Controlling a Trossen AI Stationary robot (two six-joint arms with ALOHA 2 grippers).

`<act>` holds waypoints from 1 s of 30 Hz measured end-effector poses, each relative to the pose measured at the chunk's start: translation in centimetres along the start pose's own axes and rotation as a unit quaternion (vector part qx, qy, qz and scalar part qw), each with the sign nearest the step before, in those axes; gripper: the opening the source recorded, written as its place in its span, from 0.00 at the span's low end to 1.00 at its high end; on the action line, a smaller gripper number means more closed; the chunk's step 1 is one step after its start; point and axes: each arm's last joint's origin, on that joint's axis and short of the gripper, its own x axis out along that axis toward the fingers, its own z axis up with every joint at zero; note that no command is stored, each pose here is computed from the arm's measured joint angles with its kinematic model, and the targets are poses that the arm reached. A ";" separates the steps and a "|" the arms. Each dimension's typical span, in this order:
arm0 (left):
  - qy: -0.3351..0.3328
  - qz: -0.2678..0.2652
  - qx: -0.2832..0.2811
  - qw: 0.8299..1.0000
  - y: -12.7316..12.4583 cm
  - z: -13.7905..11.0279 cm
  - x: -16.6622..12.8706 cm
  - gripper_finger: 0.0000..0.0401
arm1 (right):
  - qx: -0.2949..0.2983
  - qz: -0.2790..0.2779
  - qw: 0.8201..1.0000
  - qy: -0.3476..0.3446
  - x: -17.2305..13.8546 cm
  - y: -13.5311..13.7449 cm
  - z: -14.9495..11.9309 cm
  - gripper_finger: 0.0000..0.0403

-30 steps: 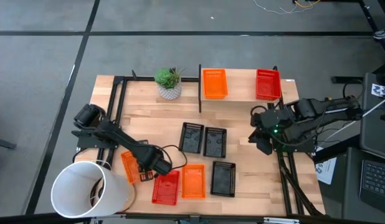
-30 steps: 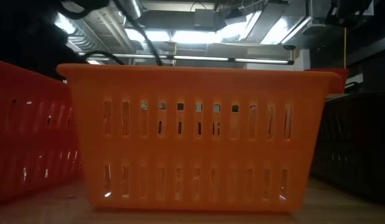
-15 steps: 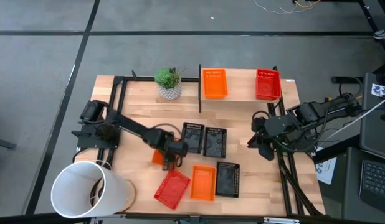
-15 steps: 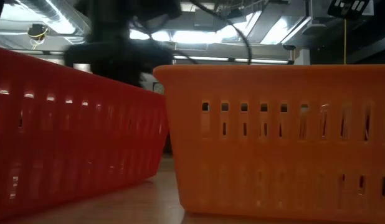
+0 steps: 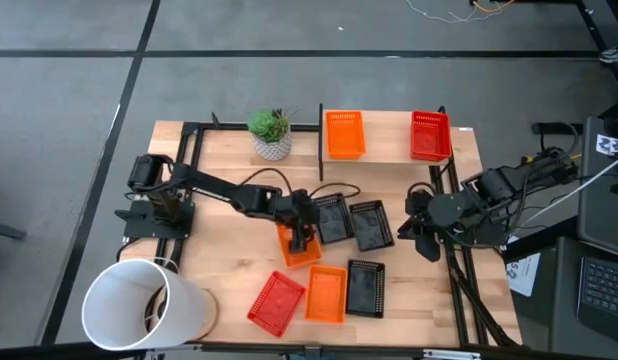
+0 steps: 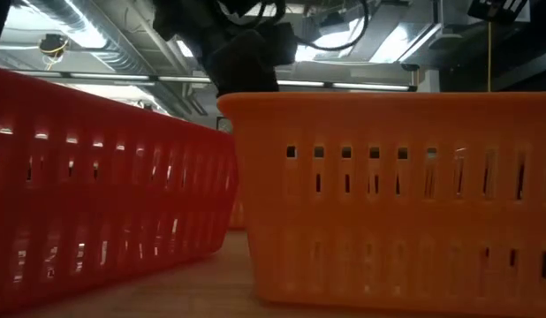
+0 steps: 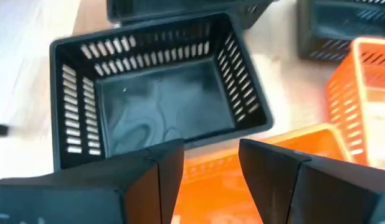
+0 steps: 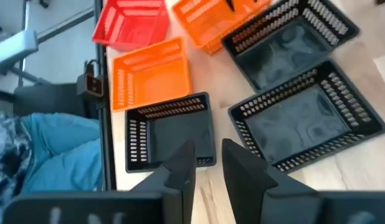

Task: Stack baskets on shelf by color
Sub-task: Put the top right black bin on the shelf

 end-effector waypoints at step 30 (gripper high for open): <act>-0.011 0.007 0.033 0.999 -2.0 0.8 -10.5 0.37 | -0.191 -0.204 0.938 0.205 11.3 1.2 -1.6 0.19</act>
